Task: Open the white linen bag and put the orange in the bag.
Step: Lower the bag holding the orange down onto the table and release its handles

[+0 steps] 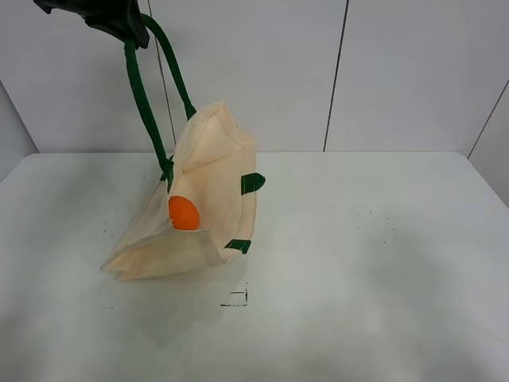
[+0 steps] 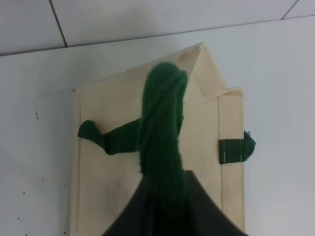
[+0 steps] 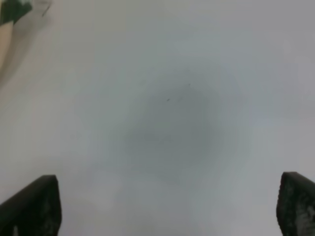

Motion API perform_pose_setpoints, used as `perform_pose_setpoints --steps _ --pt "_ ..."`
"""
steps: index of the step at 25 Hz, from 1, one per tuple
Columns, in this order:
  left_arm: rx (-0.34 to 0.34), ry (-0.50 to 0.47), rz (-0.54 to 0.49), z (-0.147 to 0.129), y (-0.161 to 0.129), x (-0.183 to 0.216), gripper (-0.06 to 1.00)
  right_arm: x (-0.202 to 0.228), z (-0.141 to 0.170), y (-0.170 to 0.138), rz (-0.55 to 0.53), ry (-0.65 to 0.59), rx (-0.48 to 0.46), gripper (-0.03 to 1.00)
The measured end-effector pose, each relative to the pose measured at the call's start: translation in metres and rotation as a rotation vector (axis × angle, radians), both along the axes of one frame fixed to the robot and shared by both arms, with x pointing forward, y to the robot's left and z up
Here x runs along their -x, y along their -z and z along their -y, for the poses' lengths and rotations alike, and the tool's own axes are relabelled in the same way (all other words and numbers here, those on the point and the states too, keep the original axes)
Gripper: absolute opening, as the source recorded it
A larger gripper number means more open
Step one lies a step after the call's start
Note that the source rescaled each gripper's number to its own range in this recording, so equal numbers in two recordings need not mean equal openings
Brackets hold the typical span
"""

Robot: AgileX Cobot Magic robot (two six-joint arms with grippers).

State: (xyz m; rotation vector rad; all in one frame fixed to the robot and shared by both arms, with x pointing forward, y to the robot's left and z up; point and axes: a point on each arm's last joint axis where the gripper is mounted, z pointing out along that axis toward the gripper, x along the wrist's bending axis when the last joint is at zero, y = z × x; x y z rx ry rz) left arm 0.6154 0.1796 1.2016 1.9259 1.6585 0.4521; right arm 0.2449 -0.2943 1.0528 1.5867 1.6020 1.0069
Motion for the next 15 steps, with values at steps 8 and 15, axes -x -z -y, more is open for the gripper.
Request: perform_pose_setpoints --steps 8,15 --pt "0.000 0.000 0.000 0.0000 0.0000 0.0000 0.00 0.0096 0.0022 0.0000 0.063 0.017 0.019 1.00" --pt "0.000 0.000 -0.001 0.0001 0.0004 -0.0003 0.00 0.0096 0.0024 0.0000 0.063 0.018 0.021 1.00"
